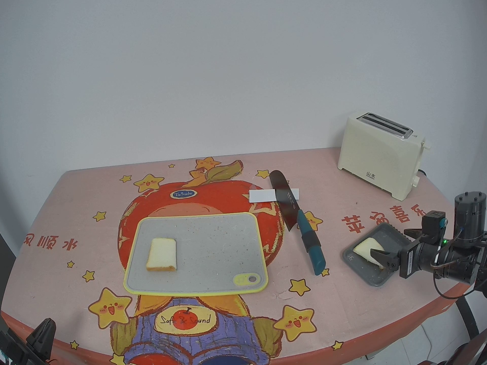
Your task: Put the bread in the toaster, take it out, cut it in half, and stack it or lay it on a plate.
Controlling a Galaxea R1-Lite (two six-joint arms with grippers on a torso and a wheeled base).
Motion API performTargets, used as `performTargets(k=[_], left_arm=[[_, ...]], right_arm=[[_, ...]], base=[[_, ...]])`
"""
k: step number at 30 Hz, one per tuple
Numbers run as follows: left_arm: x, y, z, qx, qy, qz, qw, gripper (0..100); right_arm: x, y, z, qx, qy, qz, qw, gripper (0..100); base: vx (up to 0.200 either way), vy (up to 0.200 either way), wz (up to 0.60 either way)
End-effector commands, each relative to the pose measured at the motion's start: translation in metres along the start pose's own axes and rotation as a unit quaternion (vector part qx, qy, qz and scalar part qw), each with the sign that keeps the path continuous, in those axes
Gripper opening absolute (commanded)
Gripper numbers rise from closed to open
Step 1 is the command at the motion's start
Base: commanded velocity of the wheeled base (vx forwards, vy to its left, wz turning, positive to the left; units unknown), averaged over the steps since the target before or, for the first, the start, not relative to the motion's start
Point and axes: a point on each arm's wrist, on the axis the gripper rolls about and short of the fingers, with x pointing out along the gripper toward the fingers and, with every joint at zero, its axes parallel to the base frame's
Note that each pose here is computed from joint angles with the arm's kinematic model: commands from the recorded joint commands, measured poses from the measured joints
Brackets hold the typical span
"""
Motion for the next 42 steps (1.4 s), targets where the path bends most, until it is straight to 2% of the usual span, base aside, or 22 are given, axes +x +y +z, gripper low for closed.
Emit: performTargets(k=[1, 2, 3, 6, 8, 13, 29, 32, 36, 42], left_arm=[[0.000, 0.000, 0.000, 0.001, 0.001, 0.000, 1.0000, 0], [0.000, 0.000, 0.000, 0.001, 0.001, 0.000, 1.0000, 0], [0.000, 0.000, 0.000, 0.001, 0.001, 0.002, 1.0000, 0], [0.000, 0.000, 0.000, 0.001, 0.001, 0.001, 1.0000, 0], [0.000, 0.000, 0.000, 0.001, 0.001, 0.001, 1.0000, 0], [0.000, 0.000, 0.000, 0.001, 0.001, 0.002, 1.0000, 0], [0.000, 0.000, 0.000, 0.001, 0.001, 0.003, 1.0000, 0], [0.000, 0.000, 0.000, 0.001, 0.001, 0.003, 1.0000, 0], [0.000, 0.000, 0.000, 0.001, 0.001, 0.003, 1.0000, 0], [0.000, 0.000, 0.000, 0.001, 0.001, 0.003, 1.0000, 0]], right_arm=[[-0.005, 0.012, 0.010, -0.012, -0.025, 0.027, 0.9992, 100], [-0.005, 0.012, 0.010, -0.012, -0.025, 0.027, 0.9992, 100], [-0.006, 0.021, 0.014, -0.014, -0.033, 0.047, 0.9983, 100], [-0.008, 0.036, 0.023, 0.006, -0.043, 0.078, 0.9960, 100], [-0.009, 0.045, 0.026, 0.011, -0.045, 0.090, 0.9948, 100], [-0.006, 0.059, 0.027, 0.002, -0.042, 0.094, 0.9946, 100], [0.004, 0.087, 0.029, -0.024, -0.033, 0.120, 0.9919, 100], [0.006, 0.094, 0.031, -0.028, -0.033, 0.123, 0.9915, 100], [0.012, 0.107, 0.031, -0.034, -0.025, 0.134, 0.9900, 100], [0.027, 0.135, 0.031, -0.035, -0.012, 0.116, 0.9925, 100]], base=[[0.000, 0.000, 0.00], [0.000, 0.000, 0.00], [0.000, 0.200, 0.00], [0.000, 0.200, 0.00], [0.000, 0.200, 0.00], [0.000, 0.200, 0.00], [0.000, 0.200, 0.00], [0.000, 0.000, 0.00], [0.000, 0.000, 0.00], [0.000, 0.000, 0.00]])
